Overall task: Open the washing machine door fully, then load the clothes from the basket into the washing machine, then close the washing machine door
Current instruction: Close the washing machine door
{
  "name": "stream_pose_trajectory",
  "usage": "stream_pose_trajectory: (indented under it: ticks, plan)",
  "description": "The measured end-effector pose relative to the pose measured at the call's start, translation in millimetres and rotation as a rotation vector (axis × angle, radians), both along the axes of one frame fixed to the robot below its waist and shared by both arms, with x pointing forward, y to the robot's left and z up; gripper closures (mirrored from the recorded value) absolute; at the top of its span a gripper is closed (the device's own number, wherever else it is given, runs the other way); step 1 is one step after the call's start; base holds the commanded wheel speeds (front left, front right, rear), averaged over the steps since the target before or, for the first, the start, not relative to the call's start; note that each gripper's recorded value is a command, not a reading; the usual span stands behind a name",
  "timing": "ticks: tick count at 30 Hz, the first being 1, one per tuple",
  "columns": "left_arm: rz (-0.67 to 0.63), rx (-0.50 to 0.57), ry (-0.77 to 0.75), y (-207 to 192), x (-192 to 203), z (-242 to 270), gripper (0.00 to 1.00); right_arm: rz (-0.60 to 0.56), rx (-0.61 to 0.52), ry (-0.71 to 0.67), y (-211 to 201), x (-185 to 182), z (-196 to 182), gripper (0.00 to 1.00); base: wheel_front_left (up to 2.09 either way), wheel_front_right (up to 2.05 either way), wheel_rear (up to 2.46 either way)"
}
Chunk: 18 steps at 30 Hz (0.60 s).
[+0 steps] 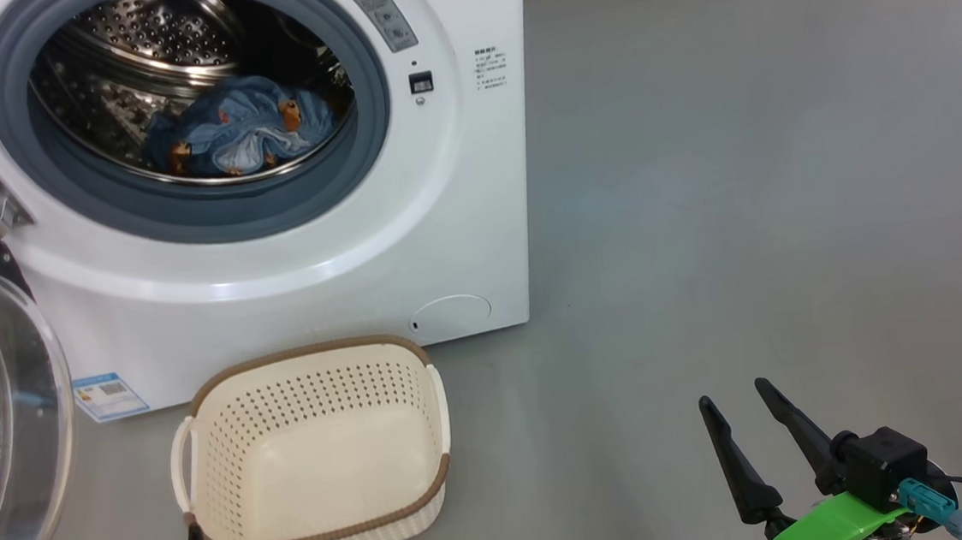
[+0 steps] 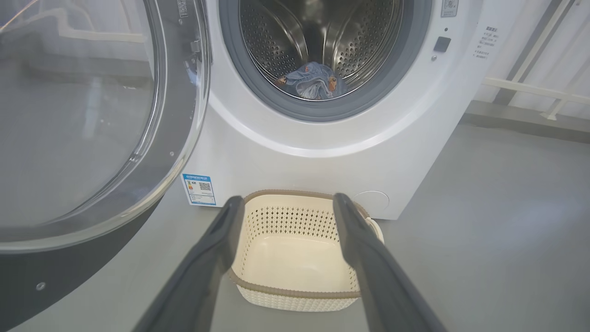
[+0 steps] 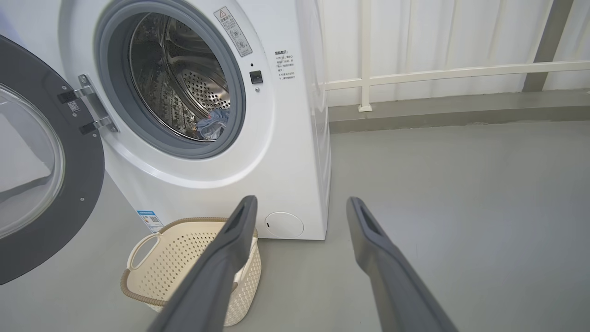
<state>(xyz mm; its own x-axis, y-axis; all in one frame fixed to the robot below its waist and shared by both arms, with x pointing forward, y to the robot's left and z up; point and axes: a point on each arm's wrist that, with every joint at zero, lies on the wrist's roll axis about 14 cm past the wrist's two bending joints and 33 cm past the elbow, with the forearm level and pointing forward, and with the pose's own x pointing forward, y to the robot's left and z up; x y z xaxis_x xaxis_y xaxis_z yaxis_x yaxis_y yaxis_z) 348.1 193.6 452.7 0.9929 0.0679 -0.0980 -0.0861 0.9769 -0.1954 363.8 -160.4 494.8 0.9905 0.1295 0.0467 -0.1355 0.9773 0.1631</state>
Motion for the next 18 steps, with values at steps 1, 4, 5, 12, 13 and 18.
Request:
stream_pose_trajectory:
  ticks: [1, 4, 5, 12, 13, 18]
  plan:
    - [0.000, 0.003, 0.000, 0.2, 0.0, 0.2, 0.00, 0.000, 0.000, 0.000, 0.0, -0.1, 0.1, 0.00, -0.60, 0.60, 0.00]
    - [0.002, 0.007, -0.001, 0.9, -0.1, 0.5, 0.00, 0.000, 0.000, -0.001, 0.0, -0.1, 0.3, 0.00, -0.33, 0.33, 0.00]
    - [0.003, 0.007, -0.001, 1.1, -0.1, 0.5, 0.00, 0.000, 0.000, -0.001, 0.1, -0.1, 0.3, 0.00, -0.06, 0.06, 0.00]
    - [0.003, 0.008, -0.004, 1.8, -0.1, 0.8, 0.00, 0.001, 0.000, -0.001, 0.3, 0.1, 0.2, 0.00, 0.00, 0.00, 0.00]
    - [0.003, 0.008, -0.003, 1.9, -0.1, 0.6, 0.00, 0.001, 0.000, 0.000, 0.3, 0.1, 0.0, 0.00, 0.00, 0.00, 0.00]
    - [-0.001, 0.011, -0.002, 1.5, 0.0, 0.0, 0.00, 0.002, 0.000, 0.003, 0.7, 0.5, -0.8, 0.00, 0.00, 0.00, 0.00]
